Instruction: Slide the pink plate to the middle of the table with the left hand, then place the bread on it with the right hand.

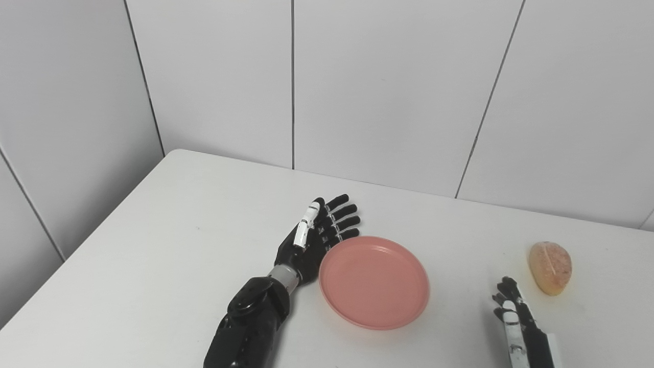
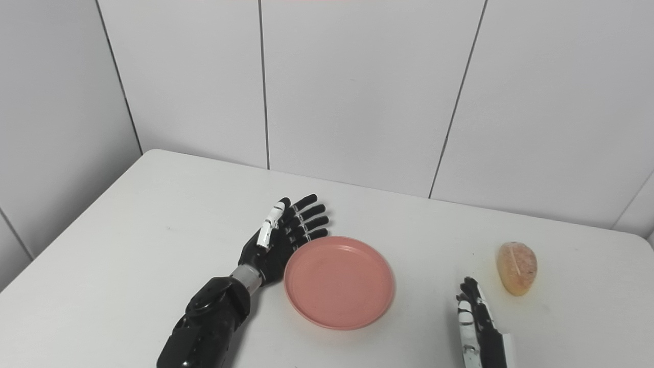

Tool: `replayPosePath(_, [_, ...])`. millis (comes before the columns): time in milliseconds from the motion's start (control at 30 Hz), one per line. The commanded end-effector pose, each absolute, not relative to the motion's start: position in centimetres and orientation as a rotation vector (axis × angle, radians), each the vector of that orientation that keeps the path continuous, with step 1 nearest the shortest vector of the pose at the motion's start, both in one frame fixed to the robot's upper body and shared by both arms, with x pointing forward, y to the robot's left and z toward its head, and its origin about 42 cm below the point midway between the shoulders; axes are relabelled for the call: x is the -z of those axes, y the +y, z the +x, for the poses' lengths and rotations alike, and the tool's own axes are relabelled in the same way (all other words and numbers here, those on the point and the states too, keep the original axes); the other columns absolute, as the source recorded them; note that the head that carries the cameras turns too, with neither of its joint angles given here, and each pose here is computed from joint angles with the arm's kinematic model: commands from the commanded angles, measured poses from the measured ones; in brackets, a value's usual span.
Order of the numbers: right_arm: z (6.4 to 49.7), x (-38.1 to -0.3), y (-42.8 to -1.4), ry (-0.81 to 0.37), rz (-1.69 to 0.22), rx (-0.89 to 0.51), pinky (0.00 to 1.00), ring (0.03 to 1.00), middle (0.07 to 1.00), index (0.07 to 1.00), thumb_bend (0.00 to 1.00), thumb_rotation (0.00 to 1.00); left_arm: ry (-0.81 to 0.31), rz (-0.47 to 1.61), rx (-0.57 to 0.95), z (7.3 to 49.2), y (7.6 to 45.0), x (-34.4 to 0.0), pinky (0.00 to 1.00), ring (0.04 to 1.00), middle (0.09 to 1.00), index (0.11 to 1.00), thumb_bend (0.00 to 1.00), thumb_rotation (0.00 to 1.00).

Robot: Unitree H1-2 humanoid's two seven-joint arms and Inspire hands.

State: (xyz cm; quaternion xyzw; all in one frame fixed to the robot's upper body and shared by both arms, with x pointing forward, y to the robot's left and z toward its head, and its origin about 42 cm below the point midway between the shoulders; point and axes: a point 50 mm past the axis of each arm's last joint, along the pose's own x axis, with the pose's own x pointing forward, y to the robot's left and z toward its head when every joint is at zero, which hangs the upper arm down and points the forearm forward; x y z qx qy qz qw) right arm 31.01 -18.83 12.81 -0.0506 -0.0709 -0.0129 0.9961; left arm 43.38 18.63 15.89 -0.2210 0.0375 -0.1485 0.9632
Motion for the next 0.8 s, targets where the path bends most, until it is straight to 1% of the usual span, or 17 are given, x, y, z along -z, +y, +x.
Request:
replayPosePath(0, [31.4,-13.6,-17.4,-0.135,-0.093,-0.008,0.87,0.893,0.907,0.908,0.26,1.0,0.159,-0.442,0.3,42.5,18.0,-14.4,0.8,0.822,0.833,0.824,0.31,1.0])
replayPosePath(100, [31.5,-13.7,-17.2,-0.129,-0.103,-0.01,0.87,0.898,0.911,0.911,0.27,1.0,0.155,-0.443,0.301,42.0,17.7,-14.5,0.81,0.824,0.834,0.824,0.31,1.0])
replayPosePath(200, [31.6,-13.7,-16.9,-0.131,-0.113,-0.011,0.87,0.899,0.911,0.911,0.3,1.0,0.147,-0.444,0.307,41.5,17.7,-14.5,0.83,0.836,0.847,0.835,0.31,1.0])
replayPosePath(300, [31.7,-13.8,-16.7,-0.126,-0.113,-0.016,0.88,0.903,0.913,0.913,0.32,1.0,0.156,-0.448,0.309,41.0,17.7,-14.4,0.85,0.846,0.857,0.846,0.32,1.0])
replayPosePath(367, [31.7,-13.8,-16.6,-0.121,-0.113,-0.017,0.88,0.906,0.915,0.914,0.32,1.0,0.167,-0.456,0.3,40.9,17.6,-14.2,0.84,0.839,0.85,0.839,0.32,1.0])
replayPosePath(567, [31.8,-14.0,-16.2,-0.103,-0.105,-0.014,0.89,0.908,0.918,0.915,0.32,1.0,0.178,-0.462,0.284,40.6,17.6,-13.9,0.84,0.832,0.839,0.822,0.31,1.0])
replayPosePath(767, [31.9,-13.9,-16.2,-0.099,-0.081,-0.017,0.9,0.914,0.922,0.917,0.3,0.98,0.186,-0.465,0.285,40.3,17.5,-13.7,0.84,0.837,0.846,0.83,0.32,1.0])
